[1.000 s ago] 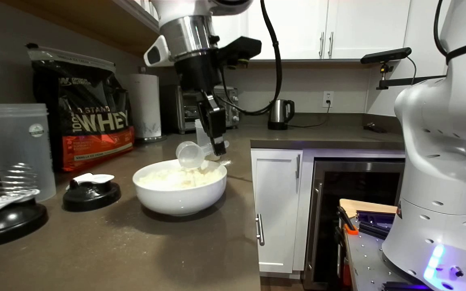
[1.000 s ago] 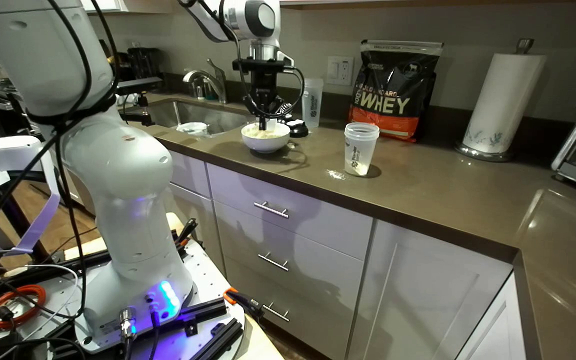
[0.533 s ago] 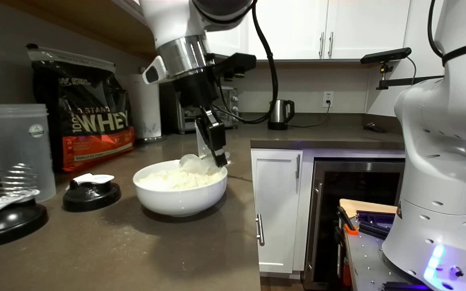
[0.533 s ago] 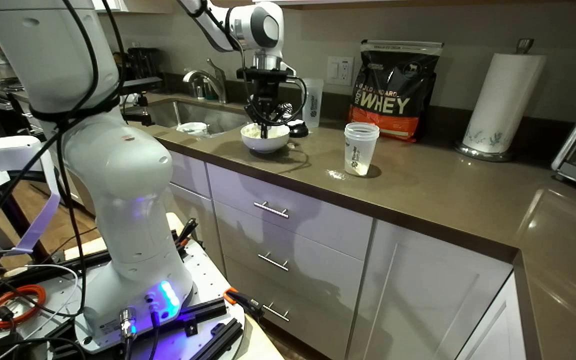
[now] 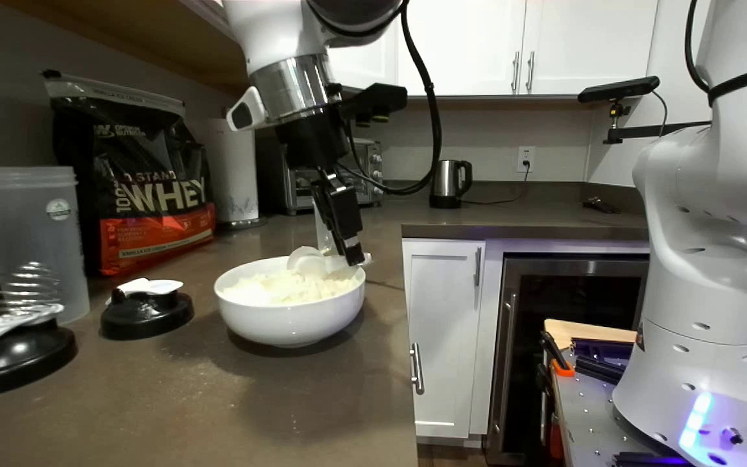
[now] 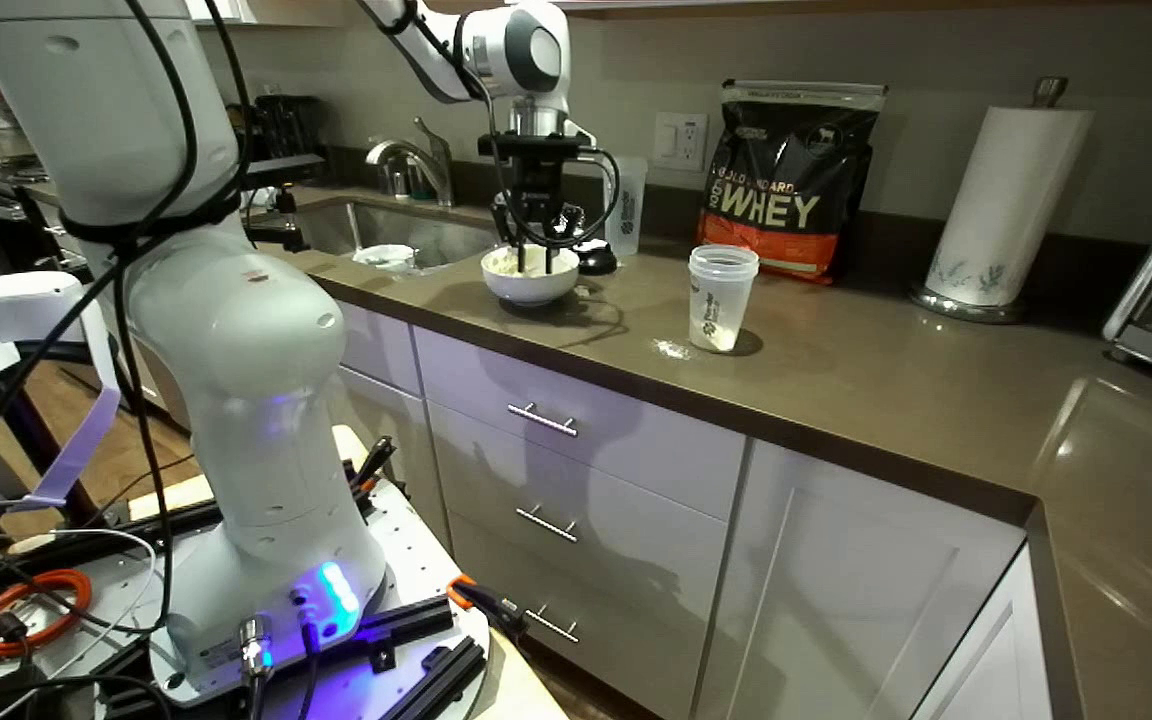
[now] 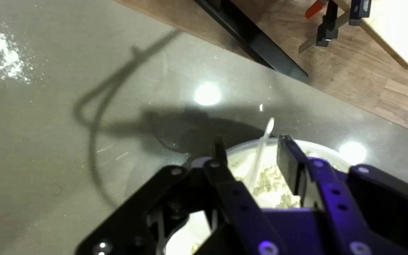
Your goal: Use the clear spoon to scoop some whey powder from the bowl, then pour the powder into the cup, and return the spoon to the bowl
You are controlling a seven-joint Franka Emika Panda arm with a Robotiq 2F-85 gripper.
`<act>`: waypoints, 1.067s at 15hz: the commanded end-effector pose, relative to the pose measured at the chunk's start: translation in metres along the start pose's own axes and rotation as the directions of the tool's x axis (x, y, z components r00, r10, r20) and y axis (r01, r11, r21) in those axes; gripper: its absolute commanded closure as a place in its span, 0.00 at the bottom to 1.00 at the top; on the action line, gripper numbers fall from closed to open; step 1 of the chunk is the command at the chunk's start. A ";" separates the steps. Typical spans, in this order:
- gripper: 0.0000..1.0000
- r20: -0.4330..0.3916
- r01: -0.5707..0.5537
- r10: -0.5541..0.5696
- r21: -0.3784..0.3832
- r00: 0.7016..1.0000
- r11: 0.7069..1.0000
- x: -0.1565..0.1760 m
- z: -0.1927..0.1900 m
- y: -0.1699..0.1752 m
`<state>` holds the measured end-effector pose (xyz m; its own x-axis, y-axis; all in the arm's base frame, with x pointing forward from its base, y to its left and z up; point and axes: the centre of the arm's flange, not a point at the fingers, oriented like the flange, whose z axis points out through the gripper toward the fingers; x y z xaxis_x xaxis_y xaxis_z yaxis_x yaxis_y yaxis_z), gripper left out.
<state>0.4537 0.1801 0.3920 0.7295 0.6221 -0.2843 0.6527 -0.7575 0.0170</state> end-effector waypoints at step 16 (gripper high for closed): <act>0.00 -0.138 -0.035 0.025 -0.068 0.990 0.997 -0.035 -0.072 0.013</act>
